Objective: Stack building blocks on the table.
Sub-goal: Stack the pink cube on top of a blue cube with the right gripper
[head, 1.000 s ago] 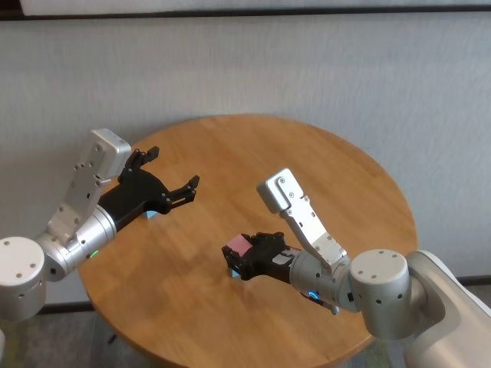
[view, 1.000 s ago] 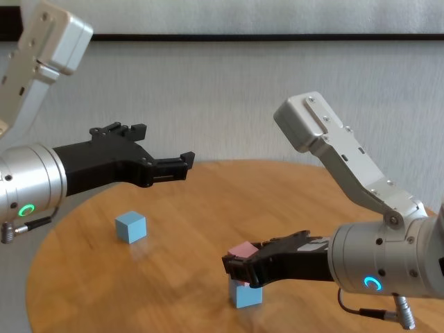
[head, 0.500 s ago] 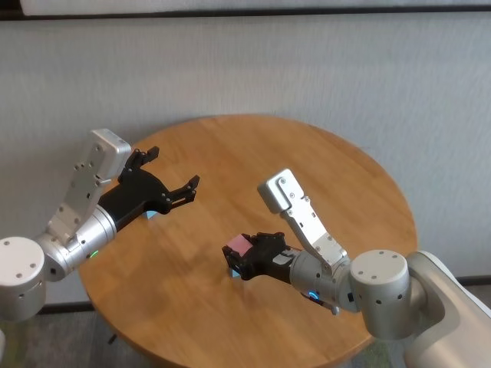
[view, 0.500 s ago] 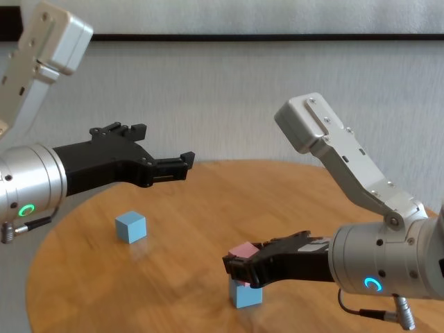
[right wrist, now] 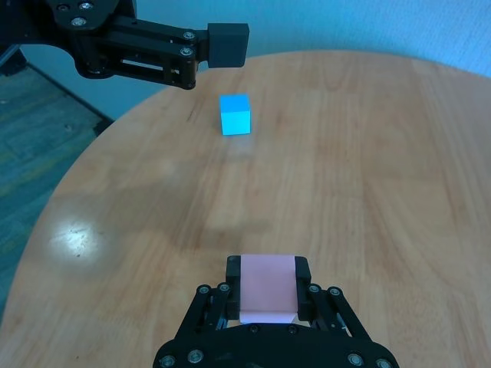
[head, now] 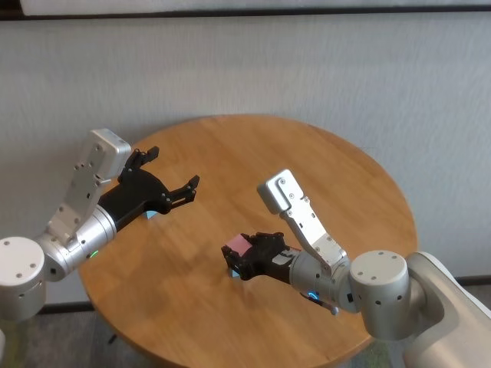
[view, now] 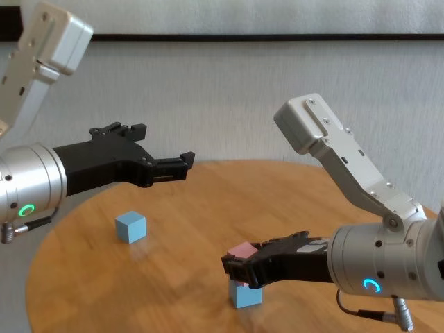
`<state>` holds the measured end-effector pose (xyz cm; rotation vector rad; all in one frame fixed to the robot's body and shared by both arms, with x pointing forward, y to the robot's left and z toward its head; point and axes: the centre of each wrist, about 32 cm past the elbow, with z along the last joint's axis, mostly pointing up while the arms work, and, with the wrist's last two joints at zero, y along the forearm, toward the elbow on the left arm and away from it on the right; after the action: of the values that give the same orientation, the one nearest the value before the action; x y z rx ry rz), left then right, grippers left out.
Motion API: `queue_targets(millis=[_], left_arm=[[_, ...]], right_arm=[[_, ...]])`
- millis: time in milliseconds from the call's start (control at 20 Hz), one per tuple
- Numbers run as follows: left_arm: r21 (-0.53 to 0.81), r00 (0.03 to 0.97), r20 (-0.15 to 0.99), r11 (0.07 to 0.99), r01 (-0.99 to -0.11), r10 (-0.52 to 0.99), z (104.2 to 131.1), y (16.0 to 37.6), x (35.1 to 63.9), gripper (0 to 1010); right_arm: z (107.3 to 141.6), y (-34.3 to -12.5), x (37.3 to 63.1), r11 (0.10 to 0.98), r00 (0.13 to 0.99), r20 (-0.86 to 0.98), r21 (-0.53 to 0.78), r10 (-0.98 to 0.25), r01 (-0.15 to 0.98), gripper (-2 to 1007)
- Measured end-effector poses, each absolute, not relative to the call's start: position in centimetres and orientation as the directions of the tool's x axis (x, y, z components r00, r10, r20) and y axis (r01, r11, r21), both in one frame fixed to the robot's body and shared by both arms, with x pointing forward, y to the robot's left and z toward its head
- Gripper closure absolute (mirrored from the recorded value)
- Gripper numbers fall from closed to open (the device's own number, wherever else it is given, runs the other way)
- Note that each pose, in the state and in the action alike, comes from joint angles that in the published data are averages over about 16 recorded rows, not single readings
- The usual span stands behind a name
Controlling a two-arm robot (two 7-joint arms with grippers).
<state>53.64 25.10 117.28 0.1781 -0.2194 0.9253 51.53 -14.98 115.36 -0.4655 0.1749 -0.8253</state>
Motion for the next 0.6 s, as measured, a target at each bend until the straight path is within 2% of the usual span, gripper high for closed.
queue_targets(millis=[600], left_arm=[[0.058, 0.582, 0.263, 0.59, -0.806, 0.77, 117.28, 25.1, 53.64, 10]], right_arm=[[115.11, -14.91, 51.69, 0.586, 0.668, 0.02, -0.463, -0.743, 0.665, 646]])
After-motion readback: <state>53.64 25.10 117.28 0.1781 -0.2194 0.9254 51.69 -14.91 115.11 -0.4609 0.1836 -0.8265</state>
